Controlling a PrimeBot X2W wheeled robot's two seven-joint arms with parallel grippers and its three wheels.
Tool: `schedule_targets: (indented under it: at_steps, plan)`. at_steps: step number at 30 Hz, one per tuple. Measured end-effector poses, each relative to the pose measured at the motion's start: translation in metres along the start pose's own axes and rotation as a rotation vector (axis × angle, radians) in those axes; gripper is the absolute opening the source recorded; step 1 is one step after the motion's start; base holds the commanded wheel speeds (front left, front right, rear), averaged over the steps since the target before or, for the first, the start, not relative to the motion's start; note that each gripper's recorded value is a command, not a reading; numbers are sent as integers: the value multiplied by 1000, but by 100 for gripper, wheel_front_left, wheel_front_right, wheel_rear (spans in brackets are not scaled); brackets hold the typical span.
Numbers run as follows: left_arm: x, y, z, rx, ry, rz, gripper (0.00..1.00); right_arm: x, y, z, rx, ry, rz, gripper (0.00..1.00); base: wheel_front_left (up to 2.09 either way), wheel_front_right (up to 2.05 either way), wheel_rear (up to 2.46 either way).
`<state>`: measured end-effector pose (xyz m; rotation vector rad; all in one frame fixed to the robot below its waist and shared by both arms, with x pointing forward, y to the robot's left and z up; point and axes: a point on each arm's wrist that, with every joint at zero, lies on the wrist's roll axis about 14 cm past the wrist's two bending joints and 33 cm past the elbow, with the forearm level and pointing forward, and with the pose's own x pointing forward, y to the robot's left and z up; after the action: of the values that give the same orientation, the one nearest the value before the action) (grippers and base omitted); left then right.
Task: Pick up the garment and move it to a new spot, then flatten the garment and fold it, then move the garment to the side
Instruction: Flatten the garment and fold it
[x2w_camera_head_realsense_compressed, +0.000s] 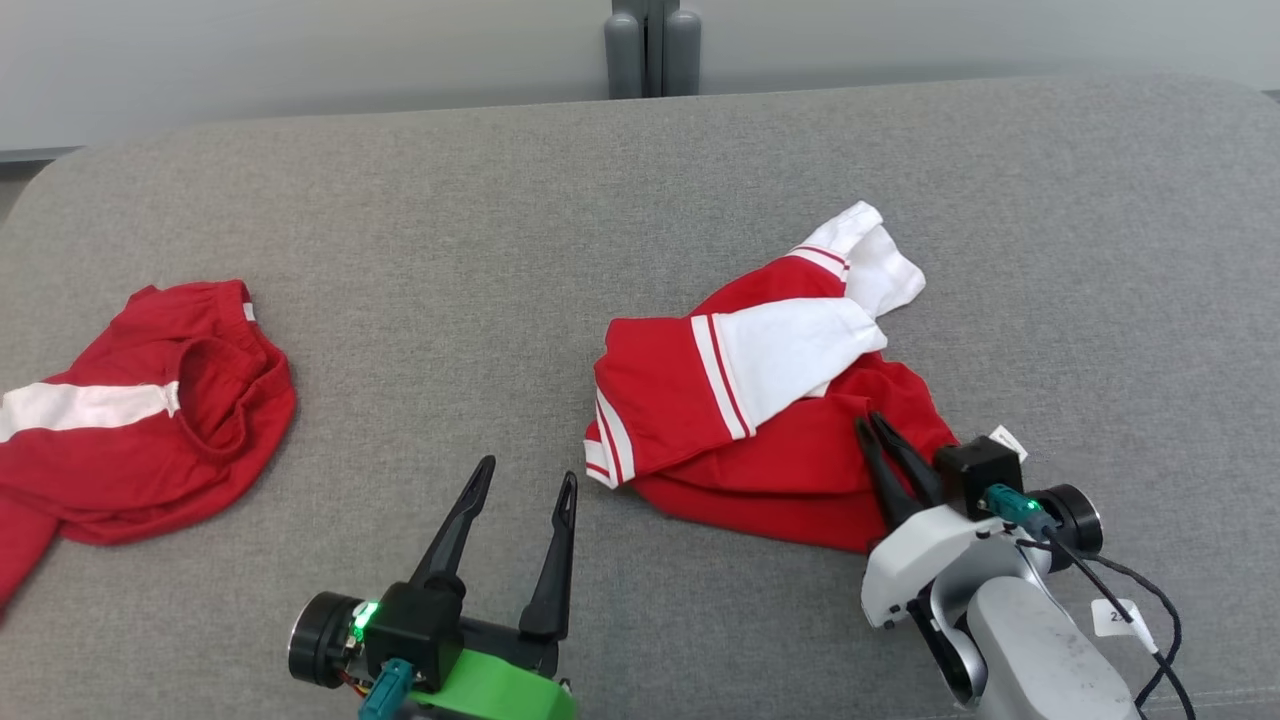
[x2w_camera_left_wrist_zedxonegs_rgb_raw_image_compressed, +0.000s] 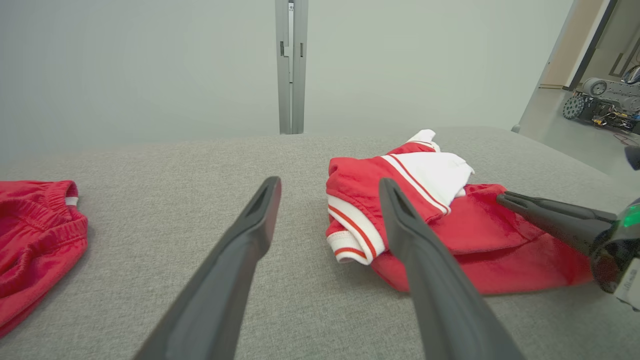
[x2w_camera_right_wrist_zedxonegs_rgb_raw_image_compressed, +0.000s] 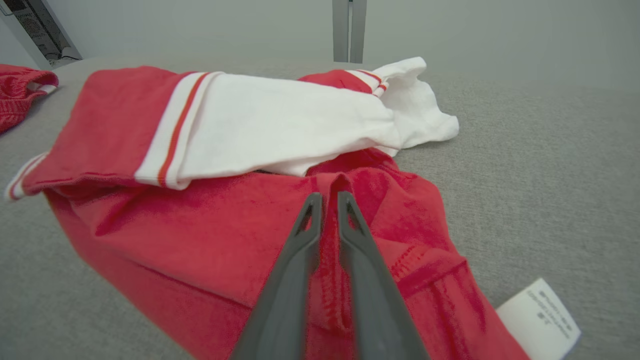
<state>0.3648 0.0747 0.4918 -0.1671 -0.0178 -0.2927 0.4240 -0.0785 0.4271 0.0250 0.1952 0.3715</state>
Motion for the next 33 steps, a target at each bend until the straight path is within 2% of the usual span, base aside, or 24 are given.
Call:
schedule_targets:
  at_steps: [6,11,14,22,28,29,30,31,32,33]
  plan:
    - [1,-6,-4,-7,11,-27,100,-12,-23,4,105,-34,-91,0,0,0,0]
    - [7,-14,-6,-10,13,-58,100,-26,-31,23,89,-114,-119,0,0,0,0]
    - [10,-19,-8,-17,19,-75,100,-39,-24,26,20,-130,-99,0,0,0,0]
    - [17,-20,-17,-26,42,-90,100,-84,-30,-12,-94,-15,-78,0,0,0,0]
    - [22,-21,-22,-30,53,-100,100,-93,-23,-42,-76,81,-42,0,0,0,0]
    - [22,-21,-23,-31,55,-102,100,-94,-19,-46,-64,93,-29,5,0,0,0]
    - [22,-21,-23,-30,56,-102,100,-95,-16,-49,-55,101,-19,36,0,0,0]
    - [22,-21,-23,-30,57,-103,100,-95,-13,-50,-40,106,-9,77,0,0,0]
    - [22,-20,-23,-29,57,-102,100,-96,-10,-51,-30,108,4,100,0,0,0]
    - [22,-20,-23,-27,57,-102,100,-96,-8,-52,-26,110,14,100,0,0,0]
